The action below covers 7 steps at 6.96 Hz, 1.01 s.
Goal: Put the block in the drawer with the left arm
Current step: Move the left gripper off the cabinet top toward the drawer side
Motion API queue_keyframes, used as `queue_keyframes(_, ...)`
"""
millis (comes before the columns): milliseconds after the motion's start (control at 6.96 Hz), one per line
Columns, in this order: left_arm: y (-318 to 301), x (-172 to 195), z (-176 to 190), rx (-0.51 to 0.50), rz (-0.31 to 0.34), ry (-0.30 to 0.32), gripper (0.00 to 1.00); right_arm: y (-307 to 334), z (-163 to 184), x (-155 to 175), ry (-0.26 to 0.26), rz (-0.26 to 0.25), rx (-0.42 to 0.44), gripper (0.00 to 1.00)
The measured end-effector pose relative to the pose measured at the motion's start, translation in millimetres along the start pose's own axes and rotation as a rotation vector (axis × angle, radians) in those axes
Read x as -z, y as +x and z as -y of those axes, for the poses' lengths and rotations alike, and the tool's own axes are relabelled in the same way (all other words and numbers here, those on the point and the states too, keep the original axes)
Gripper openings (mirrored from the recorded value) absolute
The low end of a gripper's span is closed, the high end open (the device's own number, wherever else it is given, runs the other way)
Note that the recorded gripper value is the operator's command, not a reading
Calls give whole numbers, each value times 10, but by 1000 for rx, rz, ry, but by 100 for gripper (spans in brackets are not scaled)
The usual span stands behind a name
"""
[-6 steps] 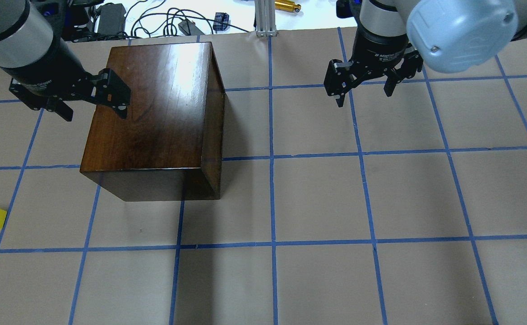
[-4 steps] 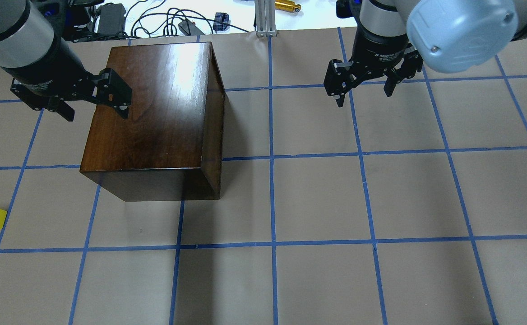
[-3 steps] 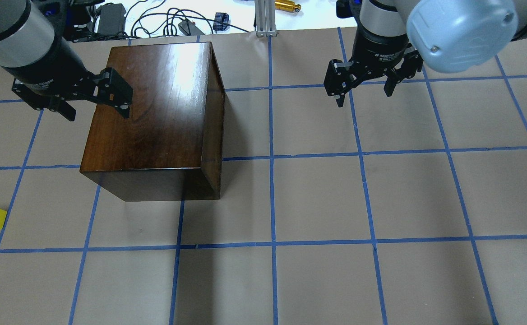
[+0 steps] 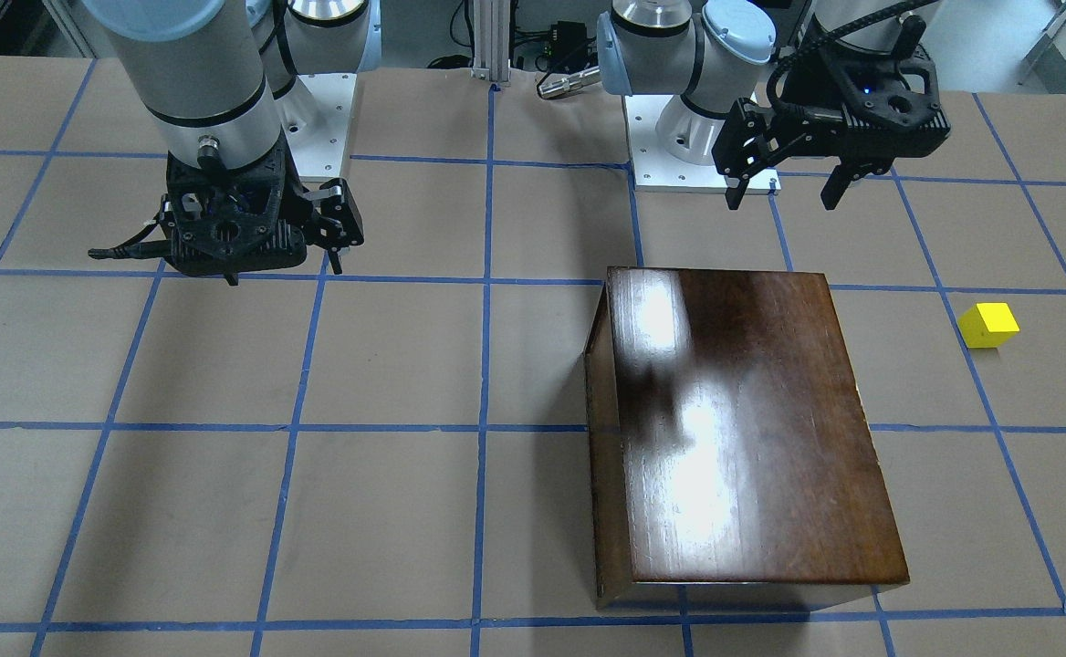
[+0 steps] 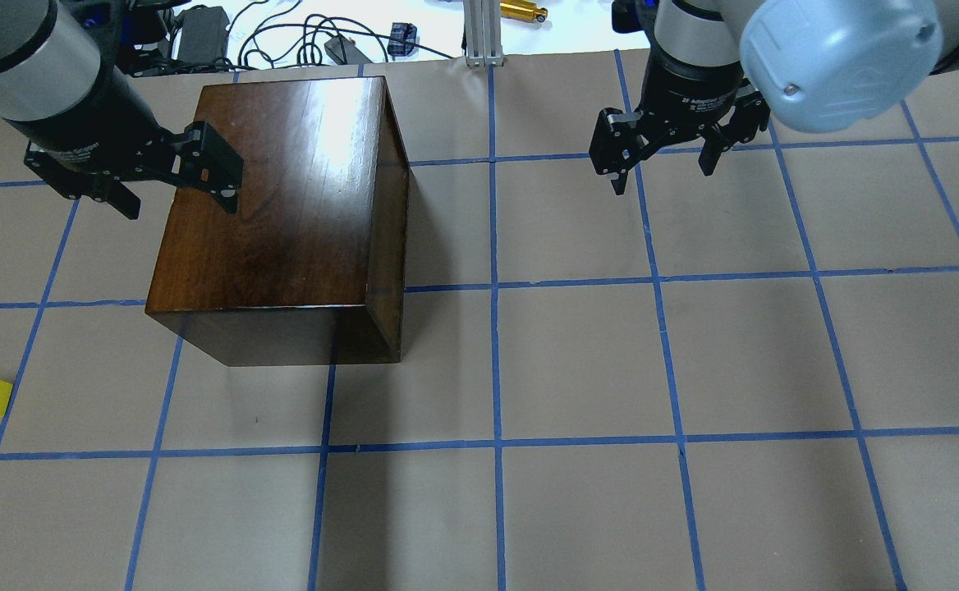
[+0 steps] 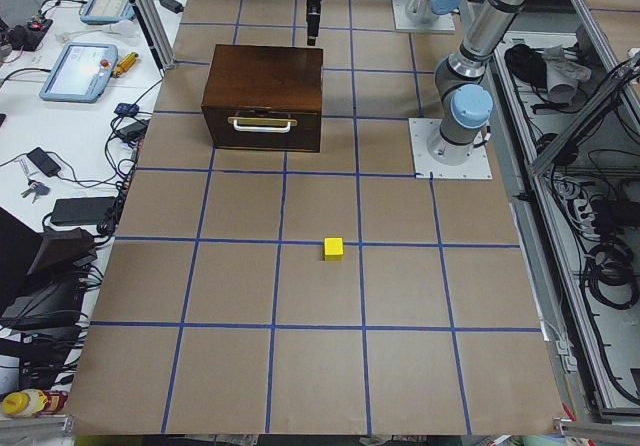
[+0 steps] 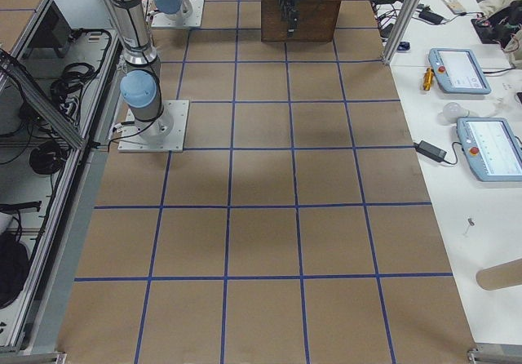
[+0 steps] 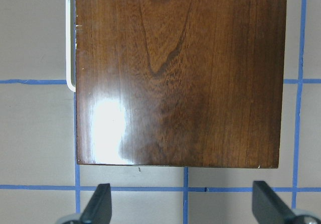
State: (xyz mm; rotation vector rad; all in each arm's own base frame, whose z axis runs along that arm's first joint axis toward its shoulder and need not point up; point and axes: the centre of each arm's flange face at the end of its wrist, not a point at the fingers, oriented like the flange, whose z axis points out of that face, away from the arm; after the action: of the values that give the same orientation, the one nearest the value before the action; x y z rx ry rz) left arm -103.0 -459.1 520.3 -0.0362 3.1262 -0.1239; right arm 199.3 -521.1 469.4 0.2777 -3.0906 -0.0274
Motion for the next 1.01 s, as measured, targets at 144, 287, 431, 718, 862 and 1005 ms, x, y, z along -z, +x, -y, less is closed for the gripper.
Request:
queue_keyframes(144, 0, -6, 4, 1, 0, -2, 100, 0, 0, 0, 0, 0, 0, 100)
queue_keyframes(287, 3, -12, 9, 0, -4, -5, 100, 0, 0, 0, 0, 0, 1, 100)
queue_keyframes(431, -8, -15, 13, 0, -9, -9, 100, 0, 0, 0, 0, 0, 0, 100)
queue_keyframes(718, -67, 17, -1, -16, -13, -37, 100, -1, 0, 0, 0, 0, 0, 100)
queue_keyframes(862, -159, 66, 13, -19, -14, -44, 100, 0, 0, 0, 0, 0, 0, 100)
queue_keyframes(1005, -356, 96, 36, -21, -16, -62, 100, 0, 0, 0, 0, 0, 0, 100)
